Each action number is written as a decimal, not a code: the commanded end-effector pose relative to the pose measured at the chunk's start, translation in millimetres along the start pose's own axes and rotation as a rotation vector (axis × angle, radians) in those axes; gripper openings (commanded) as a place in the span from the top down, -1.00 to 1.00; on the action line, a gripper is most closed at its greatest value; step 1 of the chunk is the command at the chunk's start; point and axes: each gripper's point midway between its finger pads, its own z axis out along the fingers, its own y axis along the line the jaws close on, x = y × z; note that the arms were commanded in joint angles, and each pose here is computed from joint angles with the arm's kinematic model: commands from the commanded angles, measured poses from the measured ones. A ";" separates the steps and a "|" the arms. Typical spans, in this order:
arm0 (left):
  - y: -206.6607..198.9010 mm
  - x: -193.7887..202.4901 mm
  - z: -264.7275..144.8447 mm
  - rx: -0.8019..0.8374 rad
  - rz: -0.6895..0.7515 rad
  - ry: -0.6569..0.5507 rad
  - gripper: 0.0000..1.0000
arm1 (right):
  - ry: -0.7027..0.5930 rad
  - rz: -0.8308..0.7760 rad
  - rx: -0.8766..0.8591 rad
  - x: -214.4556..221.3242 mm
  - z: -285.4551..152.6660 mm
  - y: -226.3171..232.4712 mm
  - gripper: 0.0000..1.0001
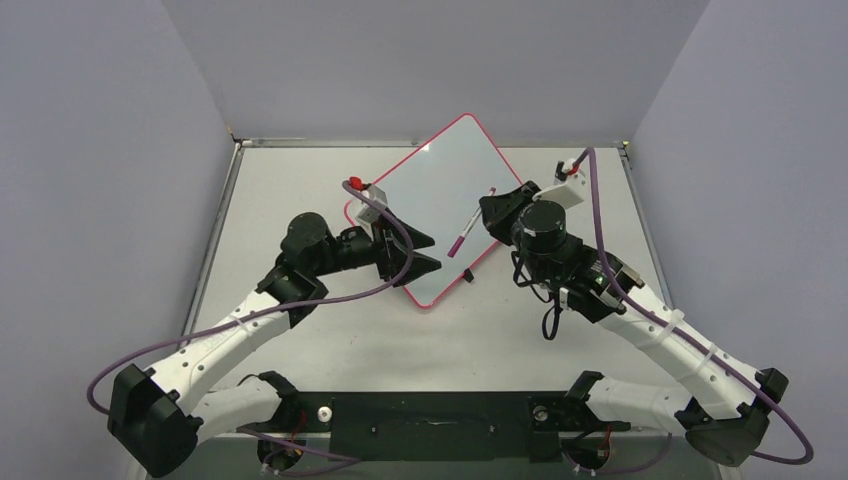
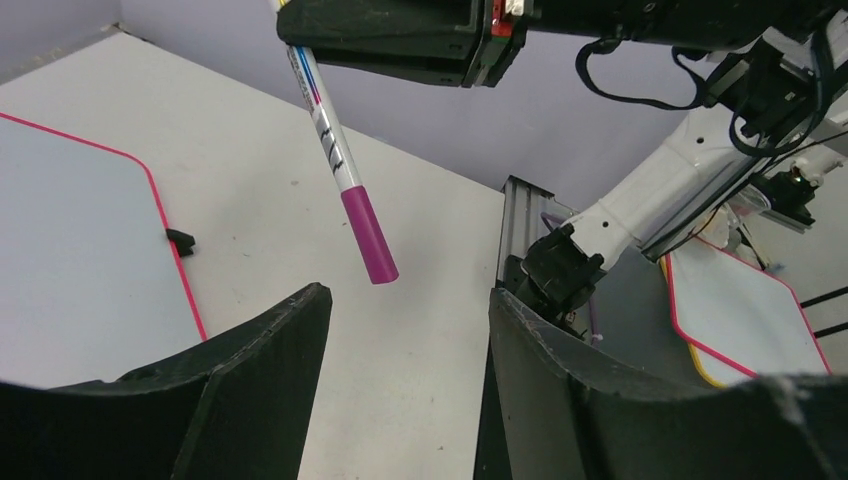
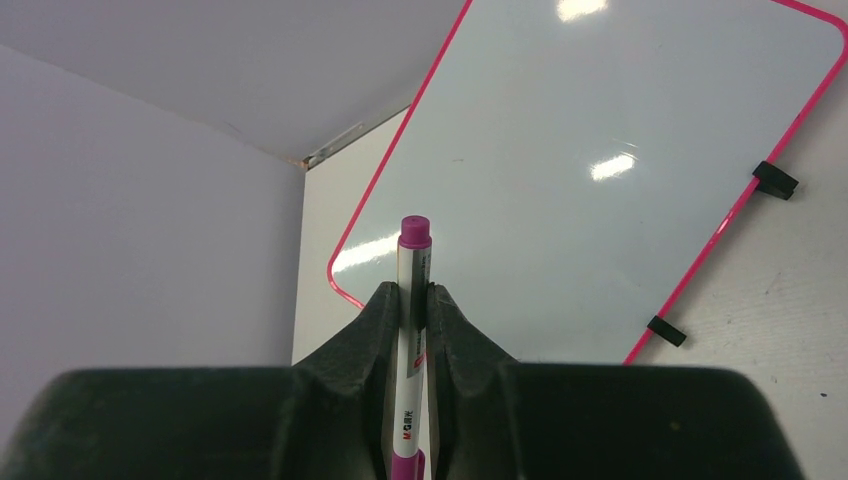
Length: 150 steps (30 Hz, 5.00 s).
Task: Write a sentence on the whiteboard
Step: Open the whiteboard marker at the center of the board.
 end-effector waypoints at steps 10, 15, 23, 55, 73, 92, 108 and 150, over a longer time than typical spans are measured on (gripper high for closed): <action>-5.2 -1.1 42.7 0.031 0.057 -0.005 -0.08 | -0.037 0.021 -0.065 -7.5 -11.7 32.1 1.00; -1.7 -8.2 43.7 -0.004 0.052 -0.059 0.10 | -0.032 0.029 -0.068 -3.6 -12.6 32.7 1.00; 11.6 -8.5 45.4 -0.067 0.045 -0.079 0.71 | -0.018 0.050 -0.078 2.8 -14.9 33.6 1.00; -39.6 -15.9 36.0 0.205 0.313 0.155 1.00 | 0.409 -0.230 -0.554 56.6 -69.7 46.5 0.19; -30.5 -16.1 30.0 0.194 0.365 0.203 1.00 | 0.499 -0.248 -0.713 69.7 -93.5 57.2 0.55; -35.0 -15.4 27.7 0.230 0.369 0.205 1.00 | 0.496 -0.245 -0.674 70.5 -81.7 45.6 0.67; -36.0 -14.1 27.2 0.233 0.360 0.206 1.00 | 0.452 -0.194 -0.653 57.4 -73.5 41.1 0.53; 38.1 -151.3 -20.3 -0.619 -0.371 -0.420 0.47 | 0.363 -0.193 -0.532 49.6 -31.7 34.2 1.00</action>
